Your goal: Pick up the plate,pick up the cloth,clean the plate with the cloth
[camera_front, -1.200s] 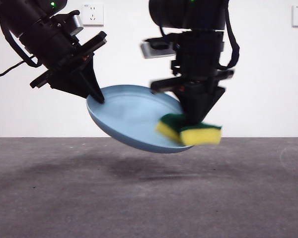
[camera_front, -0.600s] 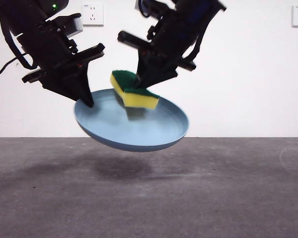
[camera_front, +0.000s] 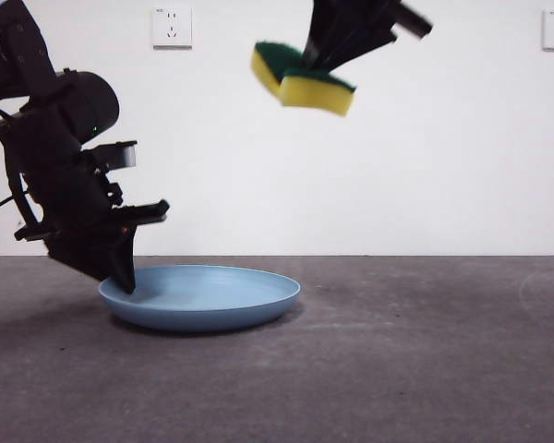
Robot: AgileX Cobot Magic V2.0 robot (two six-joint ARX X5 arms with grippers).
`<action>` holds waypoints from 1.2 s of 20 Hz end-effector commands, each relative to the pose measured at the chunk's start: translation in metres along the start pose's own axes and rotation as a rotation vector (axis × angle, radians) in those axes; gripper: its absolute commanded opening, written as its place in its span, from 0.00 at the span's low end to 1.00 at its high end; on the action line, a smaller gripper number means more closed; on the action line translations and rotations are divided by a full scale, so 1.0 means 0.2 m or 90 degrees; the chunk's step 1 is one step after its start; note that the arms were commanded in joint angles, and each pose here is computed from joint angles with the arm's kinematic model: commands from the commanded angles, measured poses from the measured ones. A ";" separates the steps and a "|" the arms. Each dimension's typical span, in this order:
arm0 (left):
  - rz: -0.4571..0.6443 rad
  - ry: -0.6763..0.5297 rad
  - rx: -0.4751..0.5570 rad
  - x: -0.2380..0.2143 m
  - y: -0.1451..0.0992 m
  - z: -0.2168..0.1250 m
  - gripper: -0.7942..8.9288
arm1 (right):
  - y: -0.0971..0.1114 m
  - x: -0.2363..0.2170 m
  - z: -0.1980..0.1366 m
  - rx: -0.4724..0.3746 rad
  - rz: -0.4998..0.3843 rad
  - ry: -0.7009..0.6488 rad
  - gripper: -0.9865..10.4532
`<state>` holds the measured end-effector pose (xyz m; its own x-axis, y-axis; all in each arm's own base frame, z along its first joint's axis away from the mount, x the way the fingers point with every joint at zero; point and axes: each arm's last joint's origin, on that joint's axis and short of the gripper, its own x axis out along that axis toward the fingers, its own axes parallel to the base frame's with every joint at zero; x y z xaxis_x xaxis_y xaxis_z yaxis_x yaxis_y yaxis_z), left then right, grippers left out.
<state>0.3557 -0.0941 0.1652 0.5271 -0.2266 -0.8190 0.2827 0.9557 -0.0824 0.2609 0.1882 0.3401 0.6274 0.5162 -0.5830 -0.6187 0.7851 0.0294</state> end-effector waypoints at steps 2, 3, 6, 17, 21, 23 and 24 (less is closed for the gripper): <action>0.005 -0.001 0.023 0.02 0.01 0.00 0.56 | -0.05 0.01 -0.02 0.004 -0.100 0.009 0.07; -0.001 -0.002 0.021 0.01 0.01 0.00 0.56 | -0.08 0.03 -0.02 0.010 -0.108 0.014 0.07; -0.037 -0.026 -0.001 -0.09 -0.02 0.03 0.56 | -0.16 0.12 -0.06 0.058 -0.131 0.046 0.07; -0.111 -0.224 0.042 -0.85 -0.20 0.08 0.56 | -0.29 0.66 -0.42 0.150 -0.106 0.286 0.10; -0.119 -0.266 0.052 -1.03 -0.22 0.03 0.56 | -0.30 0.67 -0.47 0.156 -0.109 0.337 0.17; -0.119 -0.280 0.053 -1.07 -0.22 0.02 0.56 | -0.30 0.67 -0.47 0.157 -0.110 0.341 0.34; -0.119 -0.282 0.053 -1.08 -0.22 0.02 0.56 | -0.31 0.67 -0.47 0.160 -0.112 0.343 0.41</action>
<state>0.2318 -0.0874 0.3499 0.7510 -0.4681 -0.4658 0.4606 0.8767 -0.1383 0.3401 0.1768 0.1897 0.3590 0.1868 -0.9145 -0.3664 0.9293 0.0460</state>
